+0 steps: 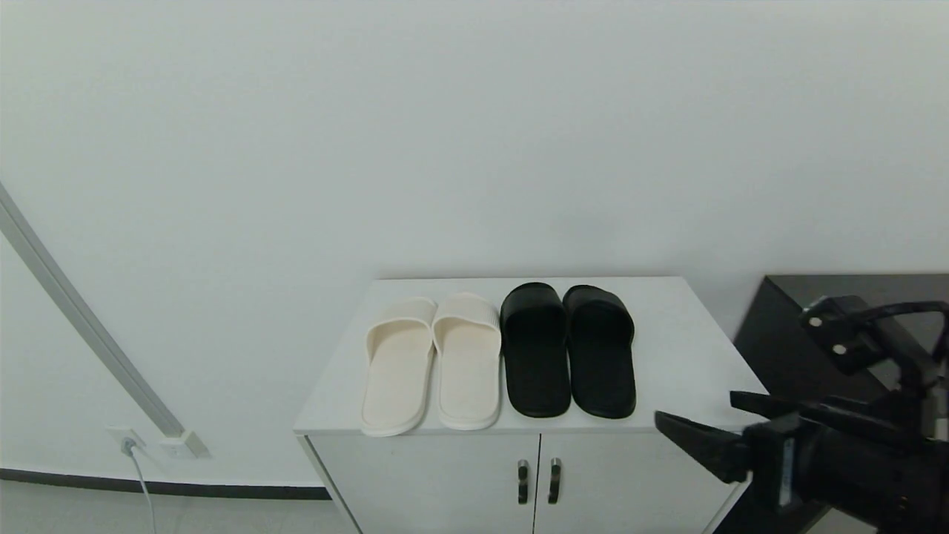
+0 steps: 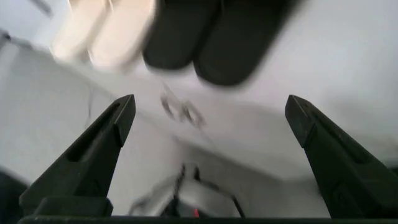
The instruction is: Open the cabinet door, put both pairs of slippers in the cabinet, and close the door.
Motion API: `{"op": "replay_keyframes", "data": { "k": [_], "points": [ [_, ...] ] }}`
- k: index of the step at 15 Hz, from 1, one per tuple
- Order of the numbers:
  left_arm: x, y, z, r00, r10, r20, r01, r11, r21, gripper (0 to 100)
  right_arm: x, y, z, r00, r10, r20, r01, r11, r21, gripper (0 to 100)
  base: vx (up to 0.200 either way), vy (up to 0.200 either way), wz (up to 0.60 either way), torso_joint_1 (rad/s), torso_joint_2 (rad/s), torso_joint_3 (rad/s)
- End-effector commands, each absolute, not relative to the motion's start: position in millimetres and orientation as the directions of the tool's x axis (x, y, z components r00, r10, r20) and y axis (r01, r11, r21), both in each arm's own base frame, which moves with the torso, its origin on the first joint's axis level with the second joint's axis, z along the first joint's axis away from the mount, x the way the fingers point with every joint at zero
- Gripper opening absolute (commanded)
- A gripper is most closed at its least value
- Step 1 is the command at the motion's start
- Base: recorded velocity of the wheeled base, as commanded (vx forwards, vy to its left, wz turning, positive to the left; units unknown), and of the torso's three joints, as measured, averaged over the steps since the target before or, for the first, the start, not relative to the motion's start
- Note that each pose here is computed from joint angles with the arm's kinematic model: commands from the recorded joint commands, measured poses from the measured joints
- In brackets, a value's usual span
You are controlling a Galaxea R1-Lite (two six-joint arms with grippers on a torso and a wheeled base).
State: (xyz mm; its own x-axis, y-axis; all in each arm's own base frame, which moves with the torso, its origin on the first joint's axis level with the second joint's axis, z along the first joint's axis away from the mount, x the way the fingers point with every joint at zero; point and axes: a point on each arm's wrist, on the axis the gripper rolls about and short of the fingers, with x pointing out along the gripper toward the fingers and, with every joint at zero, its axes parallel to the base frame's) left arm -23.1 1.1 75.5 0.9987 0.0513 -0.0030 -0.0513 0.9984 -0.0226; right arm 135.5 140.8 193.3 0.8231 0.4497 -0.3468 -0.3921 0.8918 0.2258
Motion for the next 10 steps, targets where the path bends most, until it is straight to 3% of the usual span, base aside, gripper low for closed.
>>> {"op": "replay_keyframes", "data": {
  "k": [1,10],
  "points": [
    [-23.1,1.1,75.7,0.999,0.052,-0.003,-0.052,0.998,-0.023,0,179.8,195.1,164.9,0.851,0.368,-0.374,-0.324,0.929,0.176,100,0.0,0.0,0.0,0.0,0.0,0.0],
    [-23.1,1.1,75.5,0.999,0.051,-0.005,-0.051,0.998,-0.023,0,261.7,276.3,142.0,0.951,0.089,-0.295,-0.07,0.995,0.074,100,0.0,0.0,0.0,0.0,0.0,0.0]
  ]
}}
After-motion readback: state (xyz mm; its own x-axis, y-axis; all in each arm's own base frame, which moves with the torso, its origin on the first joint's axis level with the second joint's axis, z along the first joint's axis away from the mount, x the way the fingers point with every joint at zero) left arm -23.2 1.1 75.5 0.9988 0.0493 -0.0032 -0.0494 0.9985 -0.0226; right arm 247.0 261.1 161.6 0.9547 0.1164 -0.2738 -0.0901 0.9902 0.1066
